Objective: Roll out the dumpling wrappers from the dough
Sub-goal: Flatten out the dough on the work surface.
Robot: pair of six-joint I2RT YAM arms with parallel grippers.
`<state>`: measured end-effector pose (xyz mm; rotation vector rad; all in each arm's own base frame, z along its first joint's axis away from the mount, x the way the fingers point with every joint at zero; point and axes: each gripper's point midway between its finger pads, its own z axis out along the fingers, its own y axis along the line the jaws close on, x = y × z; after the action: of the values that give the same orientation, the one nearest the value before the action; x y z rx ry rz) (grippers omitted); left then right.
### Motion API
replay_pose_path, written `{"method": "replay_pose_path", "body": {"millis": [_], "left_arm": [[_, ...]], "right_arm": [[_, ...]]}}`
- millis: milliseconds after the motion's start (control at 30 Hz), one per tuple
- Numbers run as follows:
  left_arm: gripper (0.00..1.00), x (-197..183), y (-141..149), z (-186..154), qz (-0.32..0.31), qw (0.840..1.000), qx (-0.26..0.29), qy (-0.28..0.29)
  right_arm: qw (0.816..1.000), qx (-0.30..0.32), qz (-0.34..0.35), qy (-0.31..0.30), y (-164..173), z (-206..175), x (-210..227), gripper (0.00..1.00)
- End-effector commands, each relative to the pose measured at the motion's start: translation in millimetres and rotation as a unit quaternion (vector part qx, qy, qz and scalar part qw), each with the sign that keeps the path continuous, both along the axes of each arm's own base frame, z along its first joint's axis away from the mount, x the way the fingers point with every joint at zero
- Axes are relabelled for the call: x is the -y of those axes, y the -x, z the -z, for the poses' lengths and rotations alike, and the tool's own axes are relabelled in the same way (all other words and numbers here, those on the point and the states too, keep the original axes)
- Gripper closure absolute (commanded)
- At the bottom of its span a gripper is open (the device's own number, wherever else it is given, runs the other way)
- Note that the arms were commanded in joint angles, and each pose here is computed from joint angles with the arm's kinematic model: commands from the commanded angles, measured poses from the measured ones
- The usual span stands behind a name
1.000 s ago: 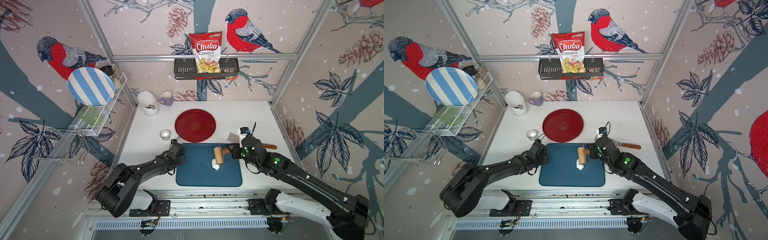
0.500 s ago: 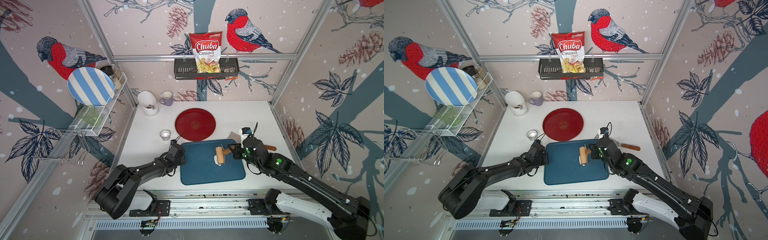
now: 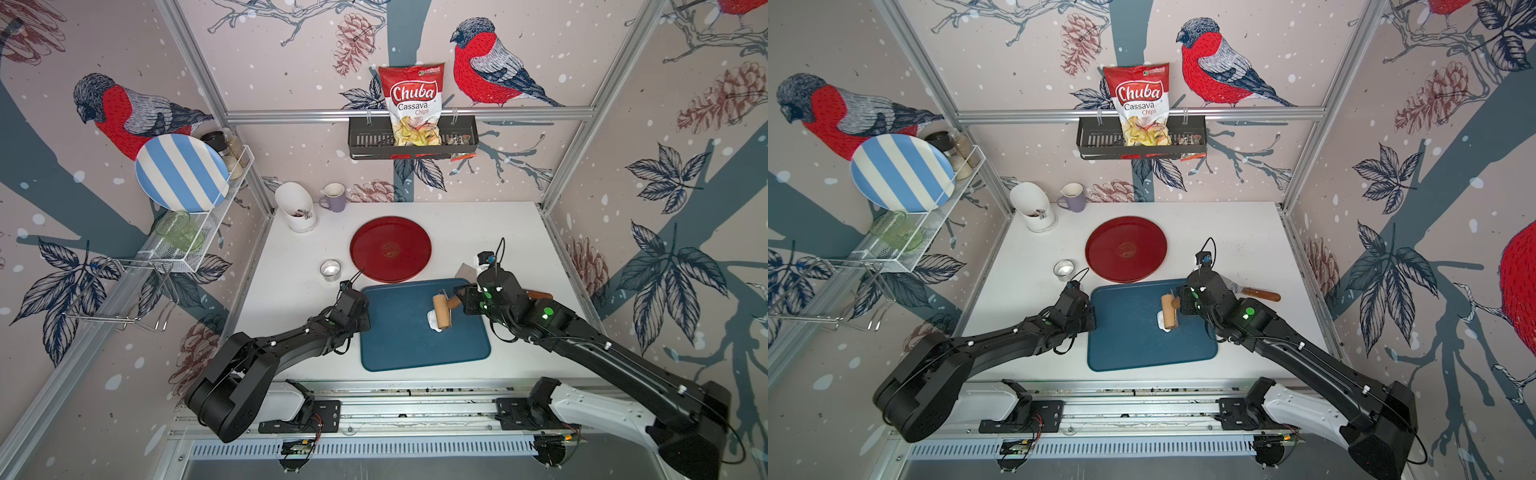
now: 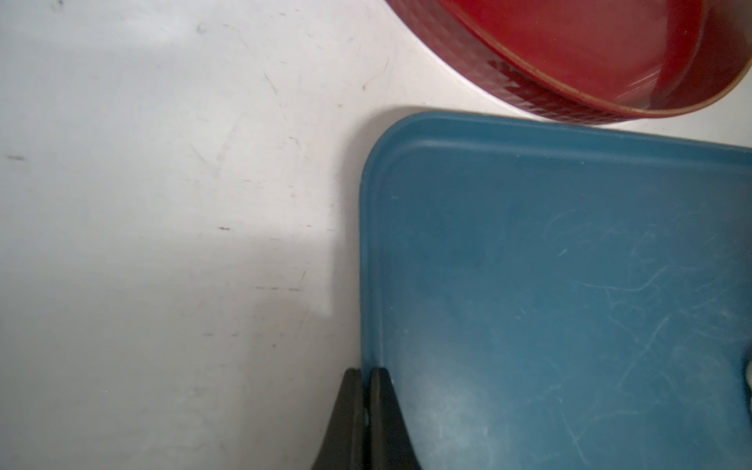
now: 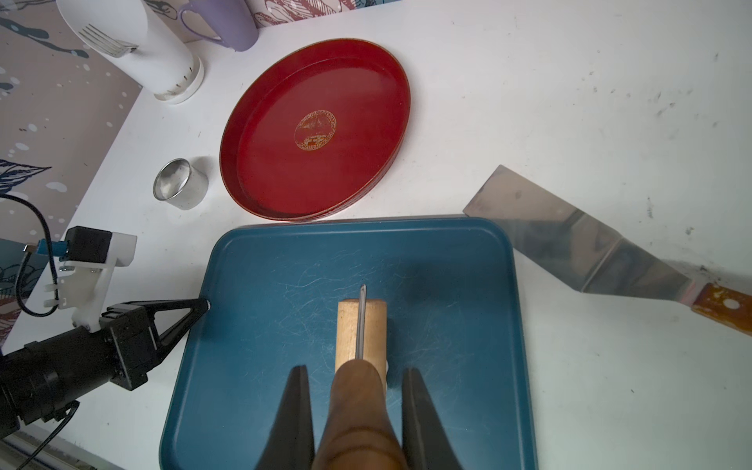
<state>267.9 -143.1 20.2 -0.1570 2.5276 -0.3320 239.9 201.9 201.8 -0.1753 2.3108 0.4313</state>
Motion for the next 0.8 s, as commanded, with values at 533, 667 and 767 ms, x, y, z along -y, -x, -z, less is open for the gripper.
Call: {"method": "replay_pose_path", "body": {"millis": [533,667,767], "left_arm": [[1.00,-5,9,8,0.005,1.000,-0.021,-0.015],[1.00,-5,9,7,0.006,1.000,-0.021,-0.013],[1.00,-5,9,8,0.006,1.000,-0.022,-0.014]], "right_arm": [[0.998,-0.043,-0.017,0.038,-1,27,-4,1.00],[0.999,-0.039,-0.017,0.031,-2,21,-6,1.00],[0.999,-0.022,-0.007,0.024,-6,7,-4,1.00]]}}
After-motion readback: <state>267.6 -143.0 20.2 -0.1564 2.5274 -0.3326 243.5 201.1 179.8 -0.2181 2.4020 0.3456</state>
